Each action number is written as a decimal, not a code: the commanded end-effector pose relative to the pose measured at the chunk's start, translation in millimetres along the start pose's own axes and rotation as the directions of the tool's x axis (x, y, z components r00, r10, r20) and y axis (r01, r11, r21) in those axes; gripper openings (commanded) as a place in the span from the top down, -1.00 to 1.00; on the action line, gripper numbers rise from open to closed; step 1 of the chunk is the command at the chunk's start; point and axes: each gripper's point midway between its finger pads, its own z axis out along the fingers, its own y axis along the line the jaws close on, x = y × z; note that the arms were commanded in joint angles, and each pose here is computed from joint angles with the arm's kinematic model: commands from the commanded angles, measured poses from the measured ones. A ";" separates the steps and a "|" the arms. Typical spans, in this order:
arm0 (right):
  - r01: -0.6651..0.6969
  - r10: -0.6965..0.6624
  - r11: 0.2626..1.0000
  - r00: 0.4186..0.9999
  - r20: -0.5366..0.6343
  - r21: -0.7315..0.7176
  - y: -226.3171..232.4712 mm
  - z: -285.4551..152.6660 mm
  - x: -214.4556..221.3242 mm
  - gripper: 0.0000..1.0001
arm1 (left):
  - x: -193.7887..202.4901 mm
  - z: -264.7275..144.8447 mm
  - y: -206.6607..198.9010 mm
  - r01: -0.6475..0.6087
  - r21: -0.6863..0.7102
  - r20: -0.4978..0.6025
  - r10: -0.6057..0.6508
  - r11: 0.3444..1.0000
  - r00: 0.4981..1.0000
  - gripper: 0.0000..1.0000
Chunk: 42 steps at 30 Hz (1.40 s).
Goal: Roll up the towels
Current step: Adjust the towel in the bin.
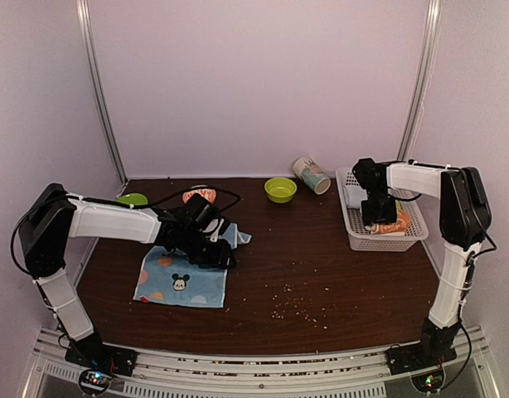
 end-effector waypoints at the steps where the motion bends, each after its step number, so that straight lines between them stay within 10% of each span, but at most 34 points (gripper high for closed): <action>1: -0.086 0.085 0.996 0.995 0.048 0.012 -6.7 -0.2 -21.4 -0.12 | -9.3 1.1 -2.9 -0.017 0.017 0.017 0.017 1.000 1.000 0.23; 23: -0.127 0.161 0.948 0.982 0.097 -0.291 0.0 -73.0 -33.5 -0.75 | -7.7 3.1 -2.3 -0.021 0.020 0.008 0.021 1.000 1.000 0.23; 33: -0.299 0.348 0.890 0.933 0.088 -0.345 -20.7 -49.6 -43.7 0.04 | -10.7 -7.4 -1.3 -0.017 0.007 0.040 0.017 1.000 0.999 0.24; 42: -0.303 0.319 0.889 0.948 -0.010 -0.343 4.9 -7.0 -30.0 0.22 | -20.6 -36.2 6.5 -0.014 -0.043 0.114 0.019 0.999 0.993 0.24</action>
